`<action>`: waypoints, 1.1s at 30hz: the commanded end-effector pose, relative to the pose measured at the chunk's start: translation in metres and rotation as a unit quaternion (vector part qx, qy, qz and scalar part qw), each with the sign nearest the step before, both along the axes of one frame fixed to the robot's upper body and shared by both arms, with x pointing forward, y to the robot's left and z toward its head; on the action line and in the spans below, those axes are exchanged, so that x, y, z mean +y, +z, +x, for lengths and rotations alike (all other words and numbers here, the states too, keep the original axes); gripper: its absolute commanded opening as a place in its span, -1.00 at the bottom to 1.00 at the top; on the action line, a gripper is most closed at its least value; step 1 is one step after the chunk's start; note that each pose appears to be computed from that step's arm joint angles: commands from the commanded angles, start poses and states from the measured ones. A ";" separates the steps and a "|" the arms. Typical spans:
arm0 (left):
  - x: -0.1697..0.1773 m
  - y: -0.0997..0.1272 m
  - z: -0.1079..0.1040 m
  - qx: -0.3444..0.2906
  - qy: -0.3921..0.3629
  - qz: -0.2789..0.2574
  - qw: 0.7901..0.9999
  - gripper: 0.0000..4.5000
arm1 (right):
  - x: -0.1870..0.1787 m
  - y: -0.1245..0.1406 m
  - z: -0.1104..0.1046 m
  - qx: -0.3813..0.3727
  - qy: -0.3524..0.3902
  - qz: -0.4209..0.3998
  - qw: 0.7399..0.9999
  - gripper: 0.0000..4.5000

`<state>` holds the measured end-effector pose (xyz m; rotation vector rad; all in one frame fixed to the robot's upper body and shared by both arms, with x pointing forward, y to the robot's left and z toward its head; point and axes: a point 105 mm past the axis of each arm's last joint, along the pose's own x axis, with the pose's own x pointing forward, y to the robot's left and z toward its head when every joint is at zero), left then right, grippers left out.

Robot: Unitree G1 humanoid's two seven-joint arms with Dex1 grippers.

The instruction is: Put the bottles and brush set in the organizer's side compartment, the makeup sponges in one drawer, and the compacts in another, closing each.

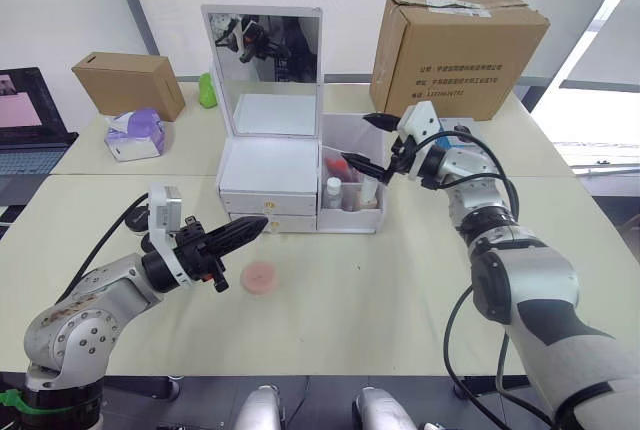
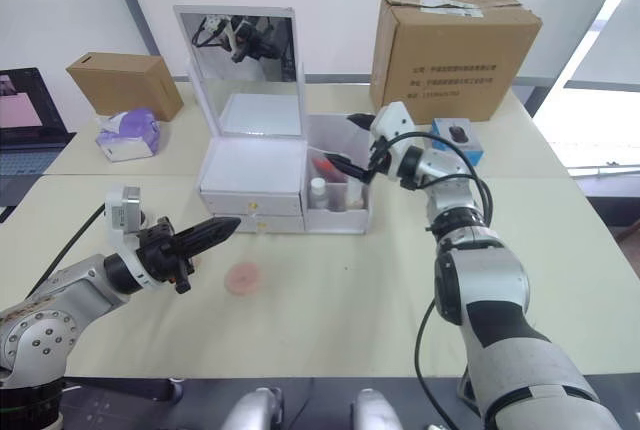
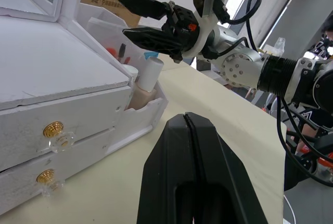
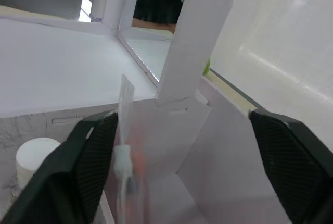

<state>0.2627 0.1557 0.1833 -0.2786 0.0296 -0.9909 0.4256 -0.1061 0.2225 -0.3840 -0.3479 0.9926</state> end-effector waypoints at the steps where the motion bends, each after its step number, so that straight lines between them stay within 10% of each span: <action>1: -0.004 0.009 -0.005 -0.024 -0.014 0.007 1.000 -1.00 | -0.005 0.050 -0.010 -0.055 0.046 0.034 0.997 0.99; 7: 0.002 0.011 0.000 -0.033 -0.007 0.028 0.999 -1.00 | -0.009 0.047 -0.036 0.115 0.050 0.017 0.992 0.99; 14: -0.015 0.019 -0.010 -0.045 -0.047 0.038 0.997 -1.00 | 0.006 0.062 -0.121 0.041 -0.001 -0.083 0.996 0.99; 23: -0.022 0.030 -0.013 -0.081 -0.033 0.059 0.994 -1.00 | 0.013 0.035 -0.129 0.259 -0.061 -0.118 0.957 0.99; 33: -0.022 0.019 -0.011 -0.086 -0.019 0.076 0.993 -1.00 | 0.008 0.023 -0.083 0.300 -0.205 -0.118 0.924 -0.30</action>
